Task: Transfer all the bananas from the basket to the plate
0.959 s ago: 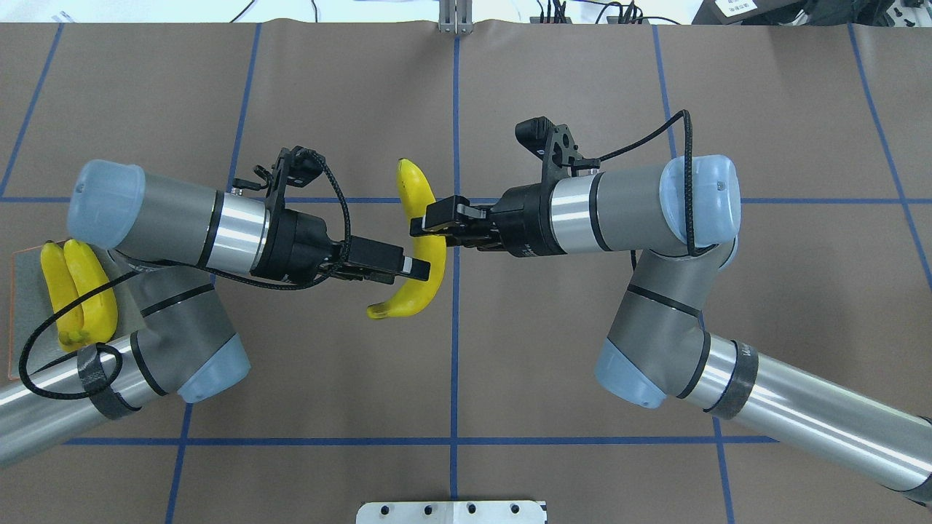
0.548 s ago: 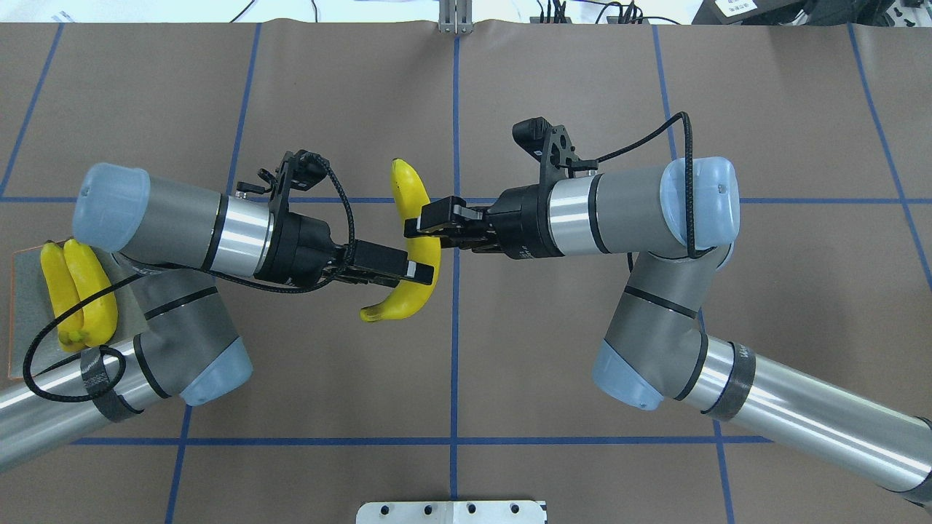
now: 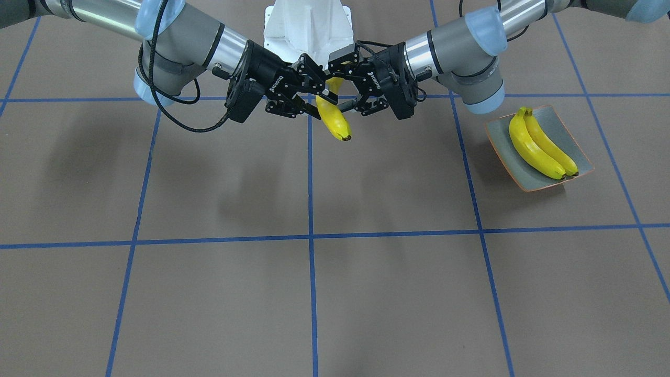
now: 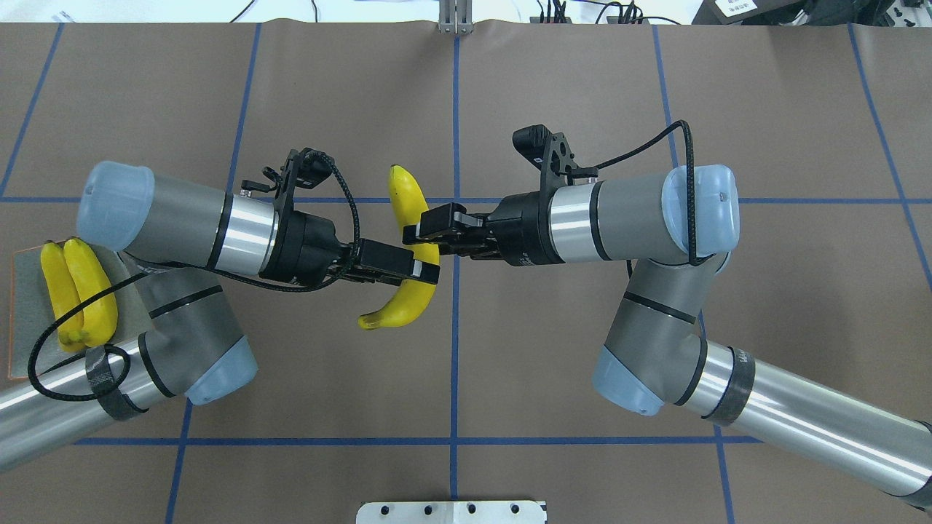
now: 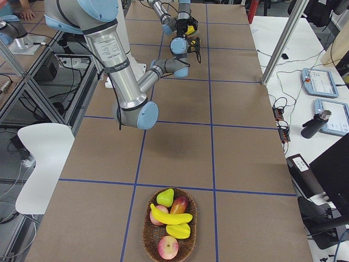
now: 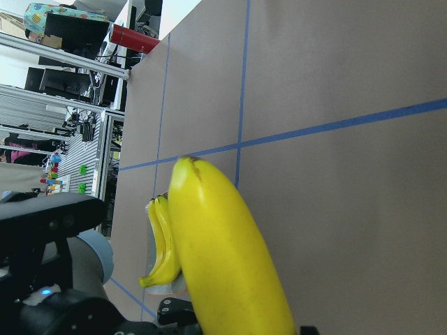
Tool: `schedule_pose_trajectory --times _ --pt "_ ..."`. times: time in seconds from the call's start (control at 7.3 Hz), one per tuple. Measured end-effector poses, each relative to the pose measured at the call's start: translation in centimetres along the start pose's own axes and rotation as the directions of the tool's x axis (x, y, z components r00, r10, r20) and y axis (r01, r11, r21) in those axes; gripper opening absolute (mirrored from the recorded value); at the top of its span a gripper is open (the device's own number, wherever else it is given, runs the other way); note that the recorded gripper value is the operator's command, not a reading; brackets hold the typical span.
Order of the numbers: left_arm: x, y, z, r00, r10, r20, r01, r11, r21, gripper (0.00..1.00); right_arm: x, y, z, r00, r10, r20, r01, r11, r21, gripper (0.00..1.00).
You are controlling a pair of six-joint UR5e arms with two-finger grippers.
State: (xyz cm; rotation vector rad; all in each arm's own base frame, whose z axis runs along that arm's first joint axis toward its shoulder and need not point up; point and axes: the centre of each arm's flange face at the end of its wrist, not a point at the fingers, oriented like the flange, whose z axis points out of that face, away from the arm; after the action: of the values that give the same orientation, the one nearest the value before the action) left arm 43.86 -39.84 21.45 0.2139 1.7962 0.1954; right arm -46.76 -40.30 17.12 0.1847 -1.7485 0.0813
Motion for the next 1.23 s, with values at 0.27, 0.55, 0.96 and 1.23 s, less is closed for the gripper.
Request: schedule_pose_trajectory --times 0.27,0.55,0.96,1.23 --pt "0.0 0.0 0.0 1.000 0.001 -0.002 -0.001 1.000 0.000 0.00 0.0 0.1 0.0 1.000 0.000 0.004 0.000 1.000 -0.002 0.00" --pt "0.1 0.3 0.2 1.000 0.005 -0.013 -0.005 1.000 -0.004 0.00 0.1 0.2 -0.2 1.000 -0.002 0.014 0.002 1.000 -0.003 0.99" --pt "-0.2 0.6 0.2 1.000 -0.003 -0.019 0.003 1.000 -0.007 0.00 0.4 0.1 -1.2 0.999 0.007 0.034 -0.007 1.000 0.005 1.00" --pt "-1.4 0.3 -1.2 0.997 -0.071 0.001 0.071 0.997 0.010 0.00 3.1 0.3 -5.2 0.999 0.027 0.043 -0.029 0.999 0.033 1.00"
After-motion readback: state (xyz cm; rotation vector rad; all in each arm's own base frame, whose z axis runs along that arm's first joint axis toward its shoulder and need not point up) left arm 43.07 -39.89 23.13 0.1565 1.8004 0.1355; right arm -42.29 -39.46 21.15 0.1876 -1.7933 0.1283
